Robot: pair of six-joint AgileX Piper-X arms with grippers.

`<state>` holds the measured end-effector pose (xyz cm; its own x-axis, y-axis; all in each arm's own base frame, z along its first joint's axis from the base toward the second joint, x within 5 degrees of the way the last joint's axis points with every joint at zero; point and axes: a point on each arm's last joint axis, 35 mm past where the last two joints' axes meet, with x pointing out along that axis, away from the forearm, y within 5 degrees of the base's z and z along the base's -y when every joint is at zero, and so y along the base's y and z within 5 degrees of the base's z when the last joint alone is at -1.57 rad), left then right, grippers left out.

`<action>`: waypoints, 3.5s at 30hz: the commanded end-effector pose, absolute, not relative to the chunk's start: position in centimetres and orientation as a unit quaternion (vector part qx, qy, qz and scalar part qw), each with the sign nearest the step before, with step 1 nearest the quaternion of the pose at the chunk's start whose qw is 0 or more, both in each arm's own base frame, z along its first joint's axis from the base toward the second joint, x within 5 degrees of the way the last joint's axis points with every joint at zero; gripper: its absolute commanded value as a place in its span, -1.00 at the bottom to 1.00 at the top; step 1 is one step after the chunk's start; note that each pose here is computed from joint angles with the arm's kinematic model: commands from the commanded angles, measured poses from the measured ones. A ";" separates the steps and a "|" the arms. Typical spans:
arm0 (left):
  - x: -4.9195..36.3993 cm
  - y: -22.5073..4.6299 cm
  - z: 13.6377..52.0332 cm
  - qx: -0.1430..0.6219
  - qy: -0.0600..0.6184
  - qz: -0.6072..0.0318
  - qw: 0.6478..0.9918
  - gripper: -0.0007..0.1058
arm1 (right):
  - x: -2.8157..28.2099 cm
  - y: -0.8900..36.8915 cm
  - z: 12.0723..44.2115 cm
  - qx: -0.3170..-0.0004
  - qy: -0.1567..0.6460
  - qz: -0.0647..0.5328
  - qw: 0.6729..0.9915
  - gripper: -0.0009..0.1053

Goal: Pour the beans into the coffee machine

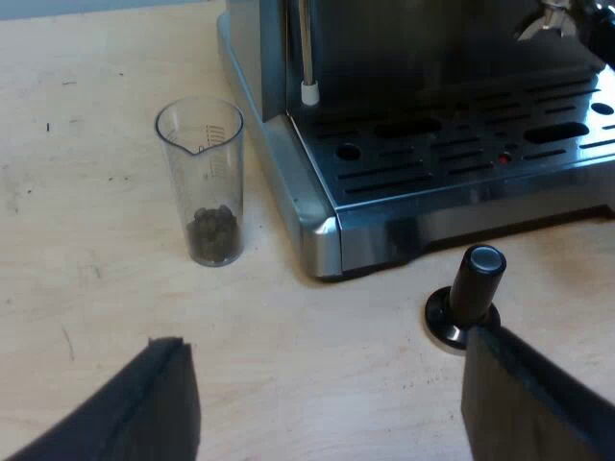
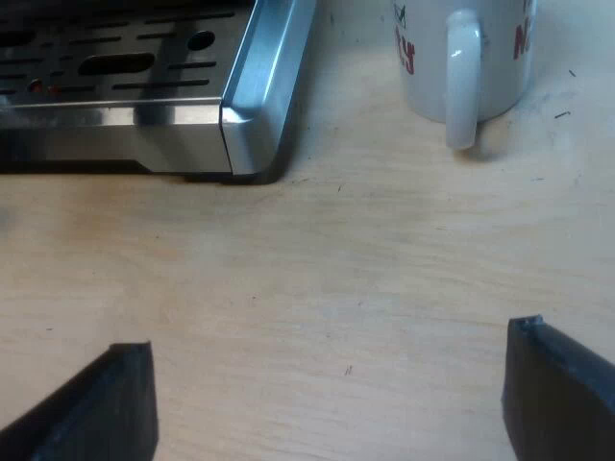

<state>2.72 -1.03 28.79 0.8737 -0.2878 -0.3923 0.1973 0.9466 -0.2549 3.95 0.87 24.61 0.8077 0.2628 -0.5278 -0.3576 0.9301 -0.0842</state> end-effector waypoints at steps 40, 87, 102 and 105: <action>2.4 -1.0 33.5 -0.109 0.179 -0.118 0.971 0.58 | 5.8 3.6 37.4 -0.140 0.136 0.425 0.884 0.50; 6.4 -0.8 28.1 -0.130 0.181 -0.114 0.968 0.59 | 15.1 17.1 33.5 -0.225 0.146 0.526 0.807 0.50; 9.0 -0.7 24.3 -0.150 0.118 -0.130 0.973 0.81 | 16.1 19.3 32.2 -0.170 0.182 0.515 0.820 0.50; 9.5 -0.7 23.9 -0.150 0.121 -0.131 0.972 0.84 | 16.1 19.3 32.2 -0.168 0.183 0.514 0.821 0.50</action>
<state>9.22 -0.73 23.74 0.9359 -0.2851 -0.2069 0.2119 0.9249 -0.3157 16.12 19.15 31.64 0.4014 0.7699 -0.4961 -0.9046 0.4182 -0.0828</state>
